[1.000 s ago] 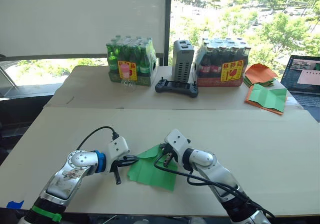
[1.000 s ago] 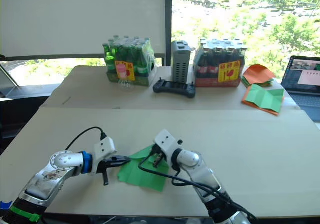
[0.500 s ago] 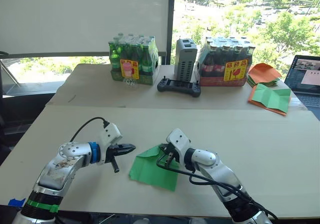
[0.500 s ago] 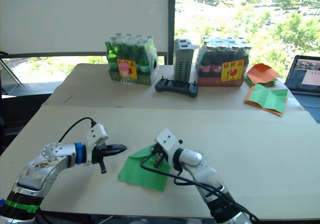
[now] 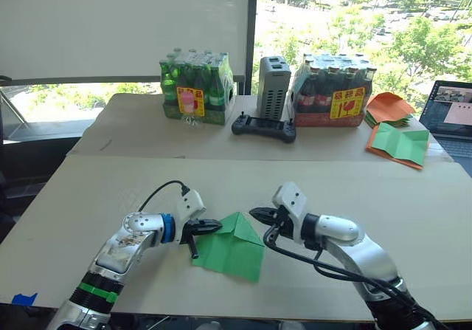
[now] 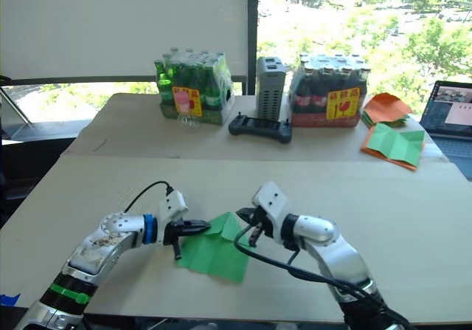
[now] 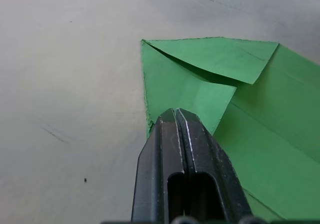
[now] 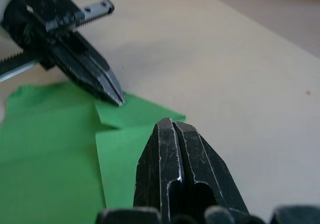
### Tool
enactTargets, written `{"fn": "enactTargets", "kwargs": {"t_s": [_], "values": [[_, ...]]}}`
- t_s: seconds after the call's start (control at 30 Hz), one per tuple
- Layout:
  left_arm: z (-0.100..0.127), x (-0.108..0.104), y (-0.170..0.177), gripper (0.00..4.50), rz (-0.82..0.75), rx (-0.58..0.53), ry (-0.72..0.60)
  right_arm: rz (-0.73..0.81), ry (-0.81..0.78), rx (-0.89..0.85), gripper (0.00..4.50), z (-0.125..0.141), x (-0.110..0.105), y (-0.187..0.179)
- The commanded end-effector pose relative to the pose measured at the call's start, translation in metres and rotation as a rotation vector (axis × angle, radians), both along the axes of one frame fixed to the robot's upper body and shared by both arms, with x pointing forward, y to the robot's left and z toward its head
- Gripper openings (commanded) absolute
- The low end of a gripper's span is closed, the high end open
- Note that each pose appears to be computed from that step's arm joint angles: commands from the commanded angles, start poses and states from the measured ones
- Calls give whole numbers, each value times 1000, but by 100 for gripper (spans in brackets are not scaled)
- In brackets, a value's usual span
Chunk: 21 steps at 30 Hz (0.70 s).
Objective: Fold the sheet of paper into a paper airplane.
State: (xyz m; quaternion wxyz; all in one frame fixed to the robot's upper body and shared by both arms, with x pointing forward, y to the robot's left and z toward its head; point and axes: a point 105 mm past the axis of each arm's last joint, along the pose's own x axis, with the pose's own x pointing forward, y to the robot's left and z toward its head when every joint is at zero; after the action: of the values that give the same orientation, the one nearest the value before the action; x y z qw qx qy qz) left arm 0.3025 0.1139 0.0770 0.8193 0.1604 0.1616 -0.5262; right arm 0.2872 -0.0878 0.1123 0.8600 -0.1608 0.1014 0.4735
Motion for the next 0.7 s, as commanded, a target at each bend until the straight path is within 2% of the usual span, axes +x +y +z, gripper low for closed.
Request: {"fn": "enactTargets", "kwargs": {"t_s": [0.03, 0.17, 0.43, 0.6, 0.7], "values": [[-23, -7, 4, 4, -18, 81, 38, 64, 24, -30, 0, 4, -15, -8], [-26, -7, 1, 4, -23, 77, 39, 119, 93, -86, 0, -9, -31, -15], [-28, -7, -4, 4, -26, 71, 44, 153, 153, -162, 0, -27, -49, -21], [-29, -6, -4, 4, -28, 69, 47, 220, 218, -108, 0, -25, -69, -13], [-29, -6, -5, 4, -29, 70, 47, 192, 217, -133, 0, -32, -69, -12]]}}
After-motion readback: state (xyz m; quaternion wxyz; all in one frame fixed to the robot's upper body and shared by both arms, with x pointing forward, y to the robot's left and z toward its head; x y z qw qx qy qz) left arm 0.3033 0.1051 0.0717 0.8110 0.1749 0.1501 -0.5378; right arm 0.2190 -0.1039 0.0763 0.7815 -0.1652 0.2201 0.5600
